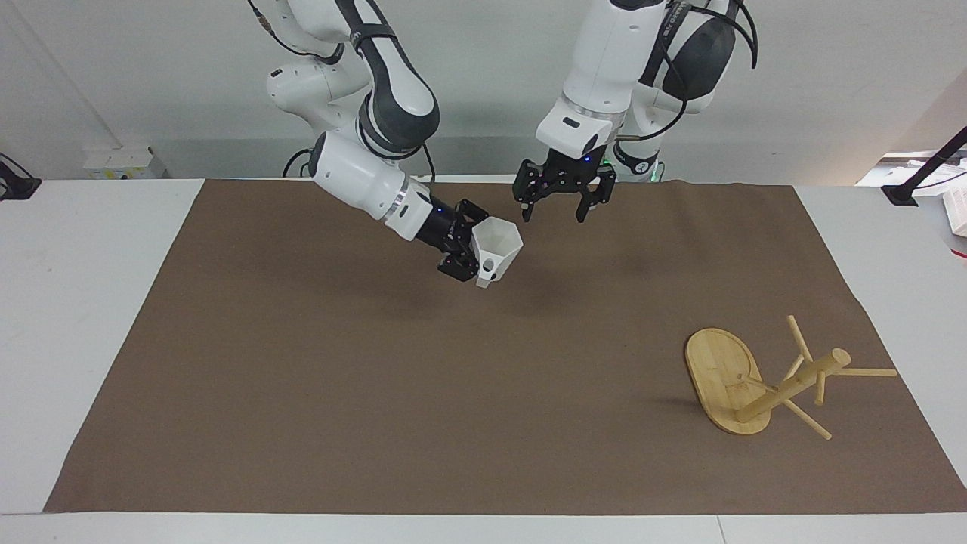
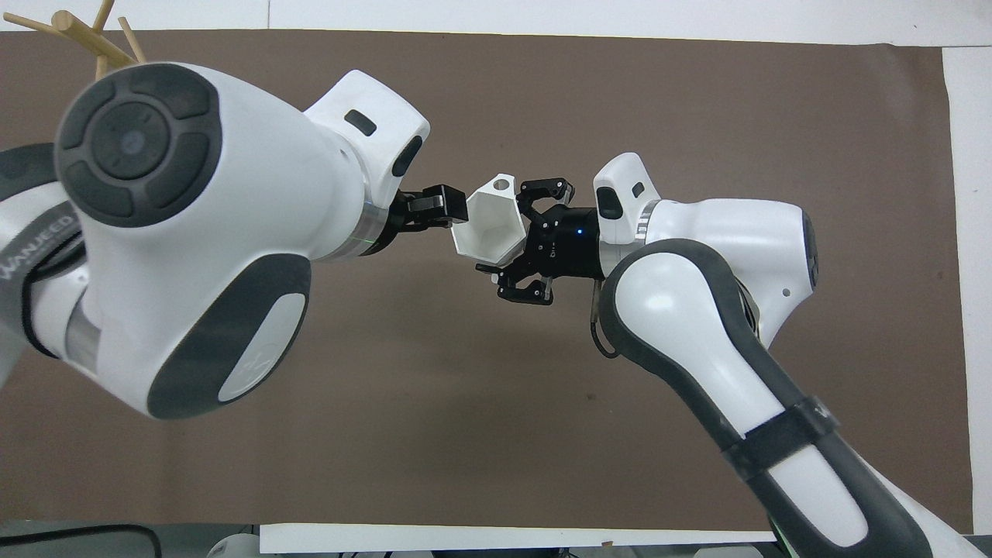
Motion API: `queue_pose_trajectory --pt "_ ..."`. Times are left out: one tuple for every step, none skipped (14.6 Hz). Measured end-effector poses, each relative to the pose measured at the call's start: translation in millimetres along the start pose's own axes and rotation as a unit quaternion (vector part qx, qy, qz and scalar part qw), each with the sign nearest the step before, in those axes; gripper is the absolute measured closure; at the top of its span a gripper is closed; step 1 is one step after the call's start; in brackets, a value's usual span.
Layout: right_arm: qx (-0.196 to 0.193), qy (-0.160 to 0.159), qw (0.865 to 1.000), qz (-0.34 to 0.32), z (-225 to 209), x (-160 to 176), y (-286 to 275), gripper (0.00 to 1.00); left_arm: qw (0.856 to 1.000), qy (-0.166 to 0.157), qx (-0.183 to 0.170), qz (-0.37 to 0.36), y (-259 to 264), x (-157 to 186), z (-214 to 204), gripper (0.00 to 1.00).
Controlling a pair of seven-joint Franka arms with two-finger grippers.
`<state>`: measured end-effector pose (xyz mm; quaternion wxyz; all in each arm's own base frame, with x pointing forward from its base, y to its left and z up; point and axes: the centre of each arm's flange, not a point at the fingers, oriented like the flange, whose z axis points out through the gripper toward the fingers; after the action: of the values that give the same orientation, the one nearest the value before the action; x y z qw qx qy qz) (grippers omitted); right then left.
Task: Hang cup on rack
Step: 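Grasp the cup with the left gripper and open the right gripper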
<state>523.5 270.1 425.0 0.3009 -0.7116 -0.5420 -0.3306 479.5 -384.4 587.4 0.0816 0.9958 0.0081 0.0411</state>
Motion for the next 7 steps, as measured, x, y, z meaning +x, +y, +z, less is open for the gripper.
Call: queue_pose_trajectory --pt "-0.001 0.000 1.000 0.001 -1 -1 1 0.22 1.000 -0.001 -0.002 -0.002 1 4 7 0.00" --pt "-0.003 0.000 1.000 0.002 -2 -2 2 0.22 1.000 0.000 -0.005 -0.003 3 8 12 0.00" --pt "-0.003 0.000 1.000 0.002 -3 -2 3 0.22 1.000 0.002 -0.007 -0.004 4 11 16 0.01" --pt "-0.004 0.000 1.000 0.003 -3 -2 4 0.22 1.000 0.003 -0.010 -0.006 5 13 20 0.01" --pt "-0.004 0.000 1.000 0.003 -4 -2 4 0.22 1.000 0.004 -0.011 -0.011 6 14 23 0.03" --pt "-0.004 0.000 1.000 0.003 -4 -2 4 0.22 1.000 0.003 -0.013 -0.017 10 13 26 0.04" --pt "-0.004 0.000 1.000 0.003 -4 -2 4 0.22 1.000 0.002 -0.014 -0.020 15 10 29 0.07"
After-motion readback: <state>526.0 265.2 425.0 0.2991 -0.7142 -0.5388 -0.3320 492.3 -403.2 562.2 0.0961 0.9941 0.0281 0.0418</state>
